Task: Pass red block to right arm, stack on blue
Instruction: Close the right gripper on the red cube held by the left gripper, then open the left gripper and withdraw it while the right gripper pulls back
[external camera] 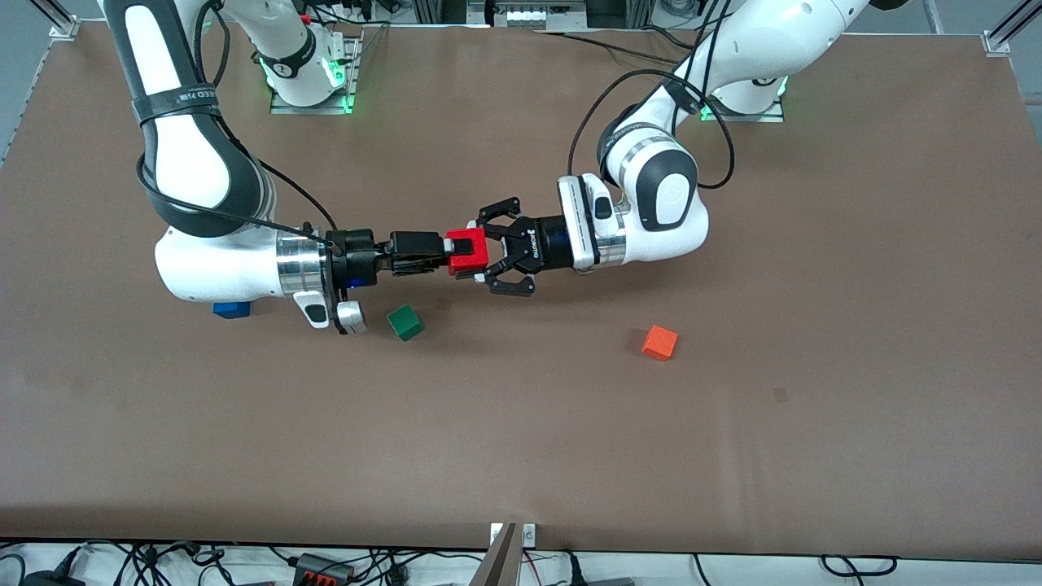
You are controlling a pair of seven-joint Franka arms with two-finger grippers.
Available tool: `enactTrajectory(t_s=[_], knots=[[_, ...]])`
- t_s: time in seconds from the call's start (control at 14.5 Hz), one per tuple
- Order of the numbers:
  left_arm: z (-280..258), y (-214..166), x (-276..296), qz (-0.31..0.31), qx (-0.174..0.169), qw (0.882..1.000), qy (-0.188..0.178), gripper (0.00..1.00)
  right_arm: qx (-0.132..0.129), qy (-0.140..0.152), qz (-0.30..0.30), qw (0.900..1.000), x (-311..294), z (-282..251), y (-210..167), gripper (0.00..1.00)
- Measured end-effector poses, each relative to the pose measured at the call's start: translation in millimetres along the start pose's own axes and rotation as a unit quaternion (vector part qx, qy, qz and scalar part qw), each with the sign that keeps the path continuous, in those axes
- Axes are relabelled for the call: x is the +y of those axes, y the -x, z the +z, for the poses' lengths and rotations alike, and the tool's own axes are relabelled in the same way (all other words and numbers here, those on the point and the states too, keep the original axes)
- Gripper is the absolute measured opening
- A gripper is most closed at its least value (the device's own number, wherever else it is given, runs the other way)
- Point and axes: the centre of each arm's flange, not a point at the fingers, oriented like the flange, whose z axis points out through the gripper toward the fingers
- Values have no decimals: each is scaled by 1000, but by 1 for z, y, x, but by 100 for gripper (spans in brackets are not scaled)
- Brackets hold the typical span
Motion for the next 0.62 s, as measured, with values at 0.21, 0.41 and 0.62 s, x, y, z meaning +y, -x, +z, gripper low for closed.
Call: enactTrajectory(t_s=[0.21, 0.41, 0.62], knots=[[0, 0, 0, 2, 1, 1000, 0, 60, -1, 1, 0, 1000, 1, 0, 0, 57], [1, -4, -2, 7, 3, 1000, -1, 89, -2, 2, -1, 1000, 7, 2, -2, 56], [-3, -7, -8, 9, 5, 1000, -6, 100, 0, 4, -6, 1000, 8, 0, -3, 56]])
